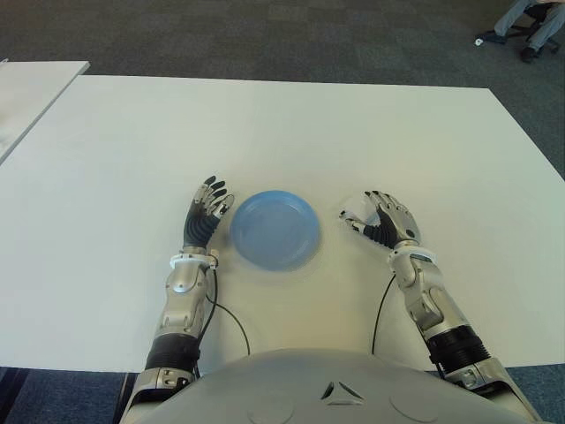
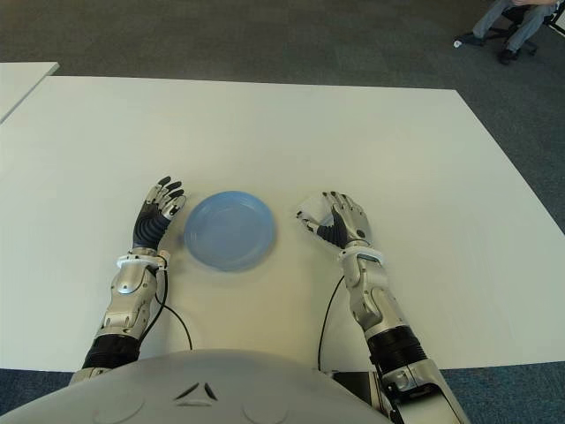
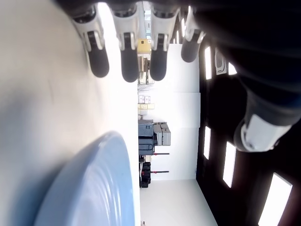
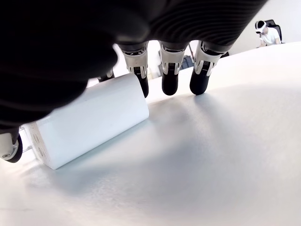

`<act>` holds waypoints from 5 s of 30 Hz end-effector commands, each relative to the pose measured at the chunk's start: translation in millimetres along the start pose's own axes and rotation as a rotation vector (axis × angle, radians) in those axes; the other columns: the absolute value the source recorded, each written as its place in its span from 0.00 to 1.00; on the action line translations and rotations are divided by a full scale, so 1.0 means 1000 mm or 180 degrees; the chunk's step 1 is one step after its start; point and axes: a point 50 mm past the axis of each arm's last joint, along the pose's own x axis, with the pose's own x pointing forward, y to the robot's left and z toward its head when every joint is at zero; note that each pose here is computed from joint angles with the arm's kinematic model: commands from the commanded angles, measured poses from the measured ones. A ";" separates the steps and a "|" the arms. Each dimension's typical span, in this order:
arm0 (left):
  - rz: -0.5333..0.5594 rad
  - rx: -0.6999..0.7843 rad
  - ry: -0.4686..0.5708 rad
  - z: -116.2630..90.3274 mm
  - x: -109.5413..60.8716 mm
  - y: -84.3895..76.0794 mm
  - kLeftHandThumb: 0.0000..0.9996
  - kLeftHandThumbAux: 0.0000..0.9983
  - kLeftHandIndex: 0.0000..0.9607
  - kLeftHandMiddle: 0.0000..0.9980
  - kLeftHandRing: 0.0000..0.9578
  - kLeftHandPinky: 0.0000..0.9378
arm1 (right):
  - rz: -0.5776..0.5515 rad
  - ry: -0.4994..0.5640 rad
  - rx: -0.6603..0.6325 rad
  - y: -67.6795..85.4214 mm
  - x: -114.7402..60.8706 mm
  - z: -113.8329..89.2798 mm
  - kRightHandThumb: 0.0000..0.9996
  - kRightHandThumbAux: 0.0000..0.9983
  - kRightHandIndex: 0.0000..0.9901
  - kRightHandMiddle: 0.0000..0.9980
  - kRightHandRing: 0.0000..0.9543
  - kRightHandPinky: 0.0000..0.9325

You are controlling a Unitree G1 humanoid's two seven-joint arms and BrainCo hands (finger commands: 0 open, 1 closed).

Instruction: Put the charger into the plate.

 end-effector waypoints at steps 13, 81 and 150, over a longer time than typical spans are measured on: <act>-0.0018 -0.0075 0.0188 -0.010 -0.005 -0.006 0.00 0.54 0.13 0.18 0.20 0.22 | 0.0274 0.0235 -0.0138 0.003 -0.001 -0.006 0.26 0.34 0.00 0.00 0.01 0.13; 0.0061 -0.0134 0.0120 -0.010 0.000 -0.006 0.00 0.54 0.15 0.21 0.22 0.23 | -0.1054 0.0184 0.0871 -0.009 0.008 0.010 0.75 0.71 0.44 0.88 0.92 0.93; 0.0082 -0.0132 0.0149 -0.013 0.009 -0.012 0.00 0.57 0.15 0.23 0.24 0.26 | -0.0843 -0.0819 0.1212 -0.031 -0.016 0.103 0.75 0.71 0.44 0.91 0.93 0.93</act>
